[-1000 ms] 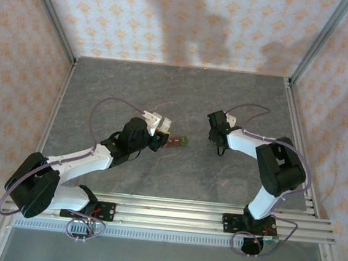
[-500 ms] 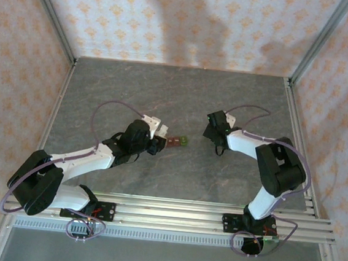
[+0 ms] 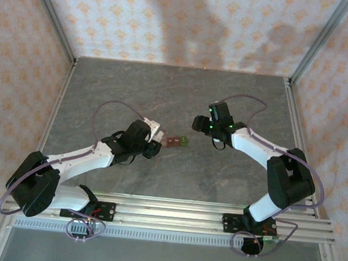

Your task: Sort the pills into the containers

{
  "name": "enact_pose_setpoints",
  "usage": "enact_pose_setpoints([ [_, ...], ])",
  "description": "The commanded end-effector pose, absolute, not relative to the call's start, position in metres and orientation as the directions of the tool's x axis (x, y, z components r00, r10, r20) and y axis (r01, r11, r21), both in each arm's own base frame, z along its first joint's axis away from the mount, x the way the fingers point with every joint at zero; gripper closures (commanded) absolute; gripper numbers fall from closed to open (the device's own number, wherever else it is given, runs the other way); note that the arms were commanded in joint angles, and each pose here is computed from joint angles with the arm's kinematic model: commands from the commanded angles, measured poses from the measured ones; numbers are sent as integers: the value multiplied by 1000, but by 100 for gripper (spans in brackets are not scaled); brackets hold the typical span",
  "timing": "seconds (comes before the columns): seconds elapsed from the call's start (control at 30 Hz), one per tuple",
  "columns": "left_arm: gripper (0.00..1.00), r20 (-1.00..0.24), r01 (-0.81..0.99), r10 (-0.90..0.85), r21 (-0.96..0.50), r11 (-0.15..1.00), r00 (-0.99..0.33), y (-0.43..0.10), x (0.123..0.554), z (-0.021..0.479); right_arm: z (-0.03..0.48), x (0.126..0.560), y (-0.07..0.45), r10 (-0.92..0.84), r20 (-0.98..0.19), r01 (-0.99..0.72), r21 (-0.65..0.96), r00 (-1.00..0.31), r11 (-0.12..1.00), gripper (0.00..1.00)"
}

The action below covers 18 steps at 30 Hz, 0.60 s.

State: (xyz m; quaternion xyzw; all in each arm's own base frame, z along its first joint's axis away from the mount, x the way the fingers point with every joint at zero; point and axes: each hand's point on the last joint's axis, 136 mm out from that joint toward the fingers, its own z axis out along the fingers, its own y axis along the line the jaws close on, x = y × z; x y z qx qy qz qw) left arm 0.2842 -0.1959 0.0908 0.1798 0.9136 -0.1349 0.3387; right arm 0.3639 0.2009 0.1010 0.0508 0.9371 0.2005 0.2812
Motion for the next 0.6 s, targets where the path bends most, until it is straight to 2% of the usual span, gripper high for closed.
enact_pose_setpoints([
  [0.0,100,-661,415,264,-79,906,-703,-190,289,95,104,359,218,123,-498,-108,409,-858,906,27],
  [0.33,100,-598,441,308,-85,894,-740,-195,285,82,78,350,223,84,-424,-97,389,-902,916,28],
  [0.57,100,-575,451,318,-101,887,-753,-199,284,77,78,346,218,66,-429,-108,369,-901,923,28],
])
